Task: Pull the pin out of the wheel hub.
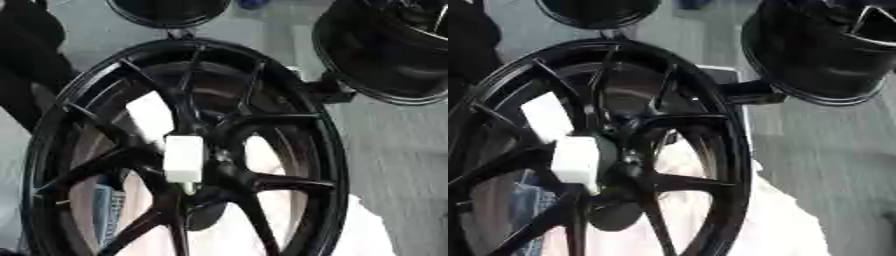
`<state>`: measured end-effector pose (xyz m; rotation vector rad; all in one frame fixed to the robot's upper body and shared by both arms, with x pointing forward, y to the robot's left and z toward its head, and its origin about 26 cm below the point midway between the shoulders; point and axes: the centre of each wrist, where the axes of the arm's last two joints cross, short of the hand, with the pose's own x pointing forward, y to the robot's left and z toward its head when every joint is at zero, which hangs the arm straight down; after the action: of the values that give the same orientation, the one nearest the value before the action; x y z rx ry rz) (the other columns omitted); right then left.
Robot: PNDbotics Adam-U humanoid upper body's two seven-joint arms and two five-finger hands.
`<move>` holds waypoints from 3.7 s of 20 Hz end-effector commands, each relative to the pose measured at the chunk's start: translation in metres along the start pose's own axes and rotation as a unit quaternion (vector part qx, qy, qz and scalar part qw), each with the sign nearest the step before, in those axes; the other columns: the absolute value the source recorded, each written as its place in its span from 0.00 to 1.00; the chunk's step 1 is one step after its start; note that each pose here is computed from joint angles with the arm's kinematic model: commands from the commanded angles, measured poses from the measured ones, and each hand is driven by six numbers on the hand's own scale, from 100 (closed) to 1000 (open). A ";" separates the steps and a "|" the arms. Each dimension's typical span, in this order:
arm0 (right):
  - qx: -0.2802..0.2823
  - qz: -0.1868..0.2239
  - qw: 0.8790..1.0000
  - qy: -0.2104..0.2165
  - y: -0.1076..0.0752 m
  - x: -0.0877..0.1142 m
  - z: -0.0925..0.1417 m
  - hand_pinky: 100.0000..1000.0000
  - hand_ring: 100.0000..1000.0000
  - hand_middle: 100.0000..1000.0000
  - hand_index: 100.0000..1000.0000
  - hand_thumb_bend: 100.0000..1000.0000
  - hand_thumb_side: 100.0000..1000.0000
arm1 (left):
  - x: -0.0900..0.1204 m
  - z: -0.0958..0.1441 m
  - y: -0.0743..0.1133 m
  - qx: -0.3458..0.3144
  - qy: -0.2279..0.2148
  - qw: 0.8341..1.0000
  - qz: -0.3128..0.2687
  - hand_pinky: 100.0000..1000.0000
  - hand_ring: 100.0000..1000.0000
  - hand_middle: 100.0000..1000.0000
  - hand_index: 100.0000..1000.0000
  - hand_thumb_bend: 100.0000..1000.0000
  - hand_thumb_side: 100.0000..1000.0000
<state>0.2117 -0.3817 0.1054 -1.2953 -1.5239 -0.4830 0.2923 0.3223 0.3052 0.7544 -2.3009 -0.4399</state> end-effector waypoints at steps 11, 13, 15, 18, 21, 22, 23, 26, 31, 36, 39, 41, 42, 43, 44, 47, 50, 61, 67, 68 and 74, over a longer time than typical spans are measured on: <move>-0.004 0.006 1.000 -0.024 -0.006 0.003 -0.006 0.50 0.57 0.52 0.62 0.00 0.41 | 0.008 -0.005 0.005 -0.018 -0.017 1.000 -0.013 0.72 0.45 0.46 0.67 0.01 0.13; -0.005 0.007 1.000 -0.024 -0.007 0.003 -0.007 0.50 0.57 0.52 0.62 0.00 0.41 | 0.010 -0.007 0.007 -0.033 -0.025 0.999 -0.029 0.72 0.45 0.47 0.67 0.03 0.11; -0.004 0.009 1.000 -0.024 -0.007 0.003 -0.007 0.50 0.57 0.52 0.62 0.00 0.41 | 0.014 -0.010 0.009 -0.060 -0.038 0.996 -0.056 0.72 0.46 0.48 0.69 0.06 0.08; -0.002 0.012 1.000 -0.025 -0.008 0.003 -0.007 0.50 0.57 0.52 0.62 0.00 0.41 | 0.021 -0.016 0.013 -0.109 -0.068 0.986 -0.102 0.74 0.51 0.53 0.73 0.14 0.01; 0.006 0.017 0.999 -0.027 -0.007 0.003 -0.006 0.50 0.57 0.52 0.62 0.00 0.41 | 0.038 -0.028 0.018 -0.222 -0.147 0.945 -0.187 0.77 0.60 0.62 0.79 0.26 0.01; 0.009 0.018 0.999 -0.028 -0.007 0.003 -0.006 0.50 0.57 0.52 0.62 0.00 0.41 | 0.043 -0.032 0.020 -0.255 -0.169 0.929 -0.211 0.78 0.62 0.63 0.80 0.28 0.00; 0.010 0.019 0.999 -0.028 -0.007 0.003 -0.006 0.50 0.57 0.52 0.62 0.00 0.41 | 0.047 -0.035 0.021 -0.284 -0.185 0.912 -0.232 0.79 0.65 0.65 0.81 0.30 0.01; 0.012 0.023 0.999 -0.031 -0.008 0.003 -0.007 0.51 0.57 0.52 0.62 0.00 0.42 | 0.057 -0.040 0.019 -0.365 -0.209 0.864 -0.275 0.78 0.68 0.66 0.81 0.33 0.01; 0.016 0.029 0.999 -0.037 -0.009 0.003 -0.008 0.51 0.57 0.52 0.62 0.00 0.41 | 0.069 -0.046 0.011 -0.445 -0.236 0.811 -0.298 0.79 0.71 0.67 0.81 0.39 0.02; 0.017 0.033 0.998 -0.043 -0.010 0.004 -0.010 0.51 0.57 0.52 0.62 0.00 0.41 | 0.078 -0.049 0.001 -0.493 -0.242 0.784 -0.290 0.79 0.71 0.66 0.81 0.38 0.06; 0.018 0.035 0.998 -0.044 -0.010 0.004 -0.010 0.51 0.57 0.52 0.62 0.00 0.41 | 0.082 -0.050 -0.005 -0.524 -0.237 0.767 -0.284 0.79 0.72 0.67 0.81 0.40 0.07; 0.018 0.036 0.998 -0.045 -0.010 0.004 -0.010 0.51 0.57 0.51 0.62 0.00 0.41 | 0.084 -0.050 -0.009 -0.541 -0.237 0.754 -0.288 0.79 0.72 0.68 0.81 0.41 0.07; 0.019 0.036 0.998 -0.045 -0.010 0.004 -0.010 0.51 0.57 0.51 0.62 0.00 0.41 | 0.085 -0.050 -0.011 -0.547 -0.239 0.749 -0.289 0.79 0.72 0.68 0.81 0.42 0.07; 0.020 0.035 0.998 -0.045 -0.010 0.004 -0.010 0.51 0.57 0.51 0.62 0.00 0.41 | 0.086 -0.051 -0.012 -0.550 -0.243 0.745 -0.290 0.79 0.72 0.68 0.82 0.43 0.06; 0.020 0.035 0.998 -0.044 -0.010 0.004 -0.009 0.51 0.57 0.51 0.62 0.00 0.41 | 0.086 -0.051 -0.013 -0.551 -0.247 0.743 -0.289 0.79 0.72 0.69 0.82 0.43 0.04; 0.023 0.032 0.998 -0.042 -0.009 0.004 -0.009 0.51 0.57 0.51 0.62 0.00 0.41 | 0.087 -0.050 -0.016 -0.547 -0.257 0.742 -0.289 0.79 0.73 0.71 0.83 0.49 0.00; 0.026 0.028 0.999 -0.039 -0.007 0.005 -0.008 0.51 0.57 0.51 0.62 0.00 0.41 | 0.086 -0.049 -0.018 -0.536 -0.262 0.746 -0.296 0.79 0.73 0.71 0.85 0.52 0.00; 0.036 0.012 0.999 -0.031 -0.002 0.007 -0.005 0.51 0.57 0.51 0.62 0.00 0.41 | 0.084 -0.044 -0.038 -0.500 -0.255 0.767 -0.311 0.79 0.73 0.72 0.85 0.51 0.00; 0.036 0.007 0.999 -0.028 -0.001 0.008 -0.004 0.51 0.57 0.51 0.62 0.00 0.41 | 0.091 -0.045 -0.044 -0.534 -0.251 0.749 -0.303 0.82 0.76 0.76 0.87 0.54 0.00; 0.035 0.006 0.999 -0.027 -0.001 0.008 -0.003 0.51 0.57 0.51 0.62 0.00 0.41 | 0.092 -0.046 -0.045 -0.538 -0.252 0.745 -0.303 0.82 0.76 0.76 0.87 0.54 0.00; 0.033 0.001 0.999 -0.022 0.000 0.008 -0.003 0.51 0.57 0.51 0.61 0.00 0.41 | 0.091 -0.048 -0.037 -0.532 -0.259 0.736 -0.329 0.84 0.81 0.80 0.88 0.60 0.00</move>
<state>0.2148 -0.3783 0.1073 -1.2522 -1.5429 -0.4033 0.2898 0.2269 0.3547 0.7476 -1.6182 -2.2684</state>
